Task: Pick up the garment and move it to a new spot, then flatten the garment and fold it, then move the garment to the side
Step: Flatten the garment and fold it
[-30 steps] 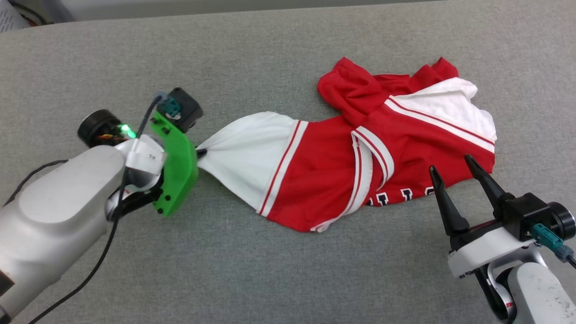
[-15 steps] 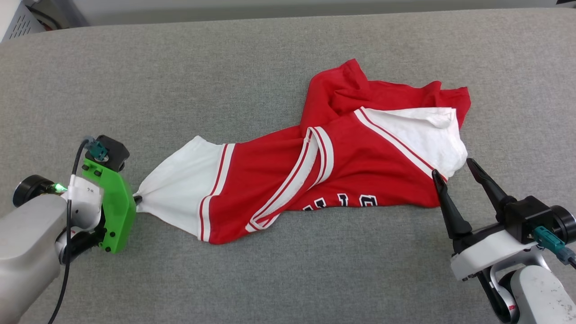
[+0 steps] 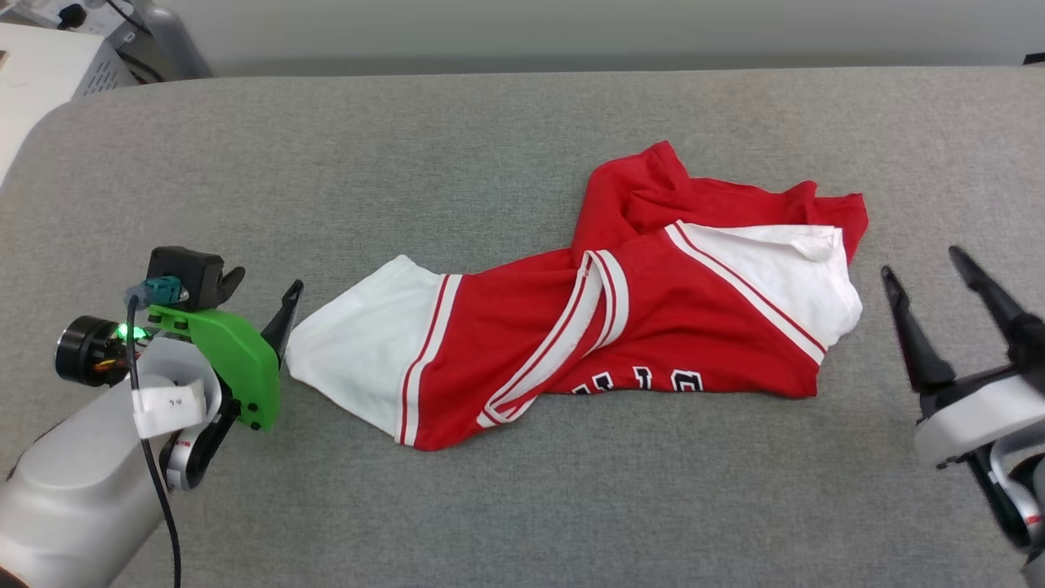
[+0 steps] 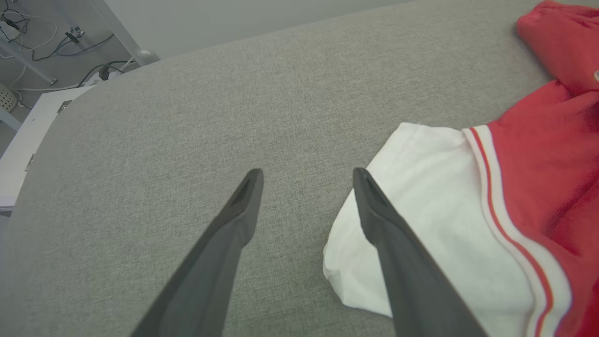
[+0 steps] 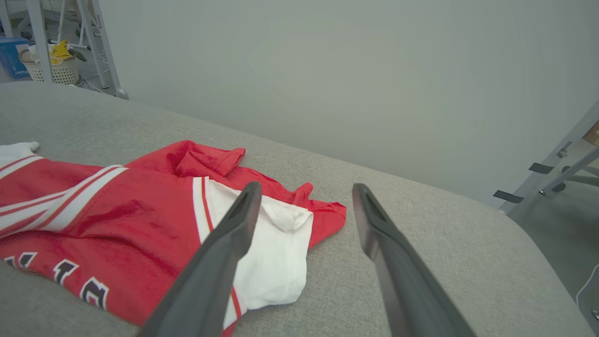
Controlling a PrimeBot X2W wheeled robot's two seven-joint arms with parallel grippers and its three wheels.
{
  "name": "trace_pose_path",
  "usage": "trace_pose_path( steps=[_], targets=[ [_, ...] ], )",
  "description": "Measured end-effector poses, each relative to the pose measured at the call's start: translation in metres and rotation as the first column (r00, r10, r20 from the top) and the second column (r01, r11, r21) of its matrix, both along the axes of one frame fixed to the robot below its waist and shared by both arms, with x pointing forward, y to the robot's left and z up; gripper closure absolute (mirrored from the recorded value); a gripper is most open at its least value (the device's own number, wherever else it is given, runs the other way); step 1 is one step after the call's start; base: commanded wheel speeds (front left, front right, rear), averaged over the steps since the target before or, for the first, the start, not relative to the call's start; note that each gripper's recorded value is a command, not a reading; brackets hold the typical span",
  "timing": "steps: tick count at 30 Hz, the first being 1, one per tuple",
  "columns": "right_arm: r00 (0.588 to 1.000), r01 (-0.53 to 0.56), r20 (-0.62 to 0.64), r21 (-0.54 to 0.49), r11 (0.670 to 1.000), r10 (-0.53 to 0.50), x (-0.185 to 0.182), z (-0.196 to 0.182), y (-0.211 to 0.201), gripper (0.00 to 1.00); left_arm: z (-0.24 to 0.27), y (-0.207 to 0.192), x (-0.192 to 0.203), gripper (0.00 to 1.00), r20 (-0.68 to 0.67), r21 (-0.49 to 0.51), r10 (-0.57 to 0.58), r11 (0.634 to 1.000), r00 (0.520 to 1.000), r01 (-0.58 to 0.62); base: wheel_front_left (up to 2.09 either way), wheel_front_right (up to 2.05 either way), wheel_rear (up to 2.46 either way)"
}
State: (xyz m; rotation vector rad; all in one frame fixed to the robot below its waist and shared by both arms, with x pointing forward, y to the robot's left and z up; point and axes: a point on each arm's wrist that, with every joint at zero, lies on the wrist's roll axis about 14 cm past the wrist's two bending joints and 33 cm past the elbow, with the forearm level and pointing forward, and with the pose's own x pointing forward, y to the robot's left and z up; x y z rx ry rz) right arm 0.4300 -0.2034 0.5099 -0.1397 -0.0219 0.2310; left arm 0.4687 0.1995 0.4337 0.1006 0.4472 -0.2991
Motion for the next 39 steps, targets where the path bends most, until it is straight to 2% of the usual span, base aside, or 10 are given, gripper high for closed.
trace_pose_path(
  steps=[3,7,10,12,16,23,26,31,34,39],
  targets=[
    [0.998,-0.031,0.054,-0.042,0.999,0.033,0.018,0.031,-0.003,0.00,0.016,0.004,-0.002,0.00,0.106,-0.006,0.043,0.999,0.993,-0.042,0.00,0.00,0.00],
    [0.993,-0.080,0.076,-0.122,0.989,0.090,0.041,0.063,-0.001,0.00,0.030,0.010,-0.008,0.00,0.174,-0.036,0.115,0.993,0.978,-0.110,0.00,0.00,0.00],
    [0.990,-0.139,-0.023,-0.161,0.977,0.138,0.053,0.062,0.007,0.00,0.048,0.014,-0.011,0.00,0.245,-0.045,0.160,0.987,0.956,-0.154,0.00,0.00,0.00],
    [0.974,-0.193,-0.151,-0.181,0.964,0.166,0.057,0.047,0.013,0.00,0.066,0.017,-0.011,0.00,0.313,-0.053,0.186,0.983,0.931,-0.178,0.00,0.00,0.00],
    [0.897,-0.284,-0.399,-0.194,0.939,0.189,0.055,0.014,0.022,0.00,0.082,0.021,-0.024,0.00,0.394,-0.069,0.235,0.972,0.889,-0.226,0.00,0.00,0.00],
    [0.726,-0.354,-0.674,-0.197,0.914,0.136,0.053,-0.037,0.020,0.00,0.082,0.021,-0.043,0.00,0.443,-0.133,0.341,0.939,0.829,-0.316,0.00,0.00,0.00],
    [0.681,-0.364,-0.726,-0.217,0.906,0.100,0.058,-0.055,0.017,0.00,0.075,0.020,-0.048,0.00,0.441,-0.145,0.369,0.929,0.818,-0.341,0.00,0.00,0.00],
    [0.628,-0.375,-0.776,-0.234,0.897,0.060,0.071,-0.084,0.016,0.00,0.060,0.013,-0.050,0.00,0.419,-0.157,0.378,0.926,0.825,-0.345,0.00,0.00,0.00],
    [0.576,-0.383,-0.817,-0.236,0.893,0.031,0.075,-0.111,0.015,0.00,0.054,0.013,-0.046,0.00,0.413,-0.162,0.384,0.923,0.826,-0.348,0.00,0.00,0.00],
    [0.532,-0.399,-0.847,-0.248,0.883,0.002,0.081,-0.146,0.013,0.00,0.044,0.018,-0.042,0.00,0.403,-0.153,0.398,0.917,0.824,-0.368,0.00,0.00,0.00]
  ],
)
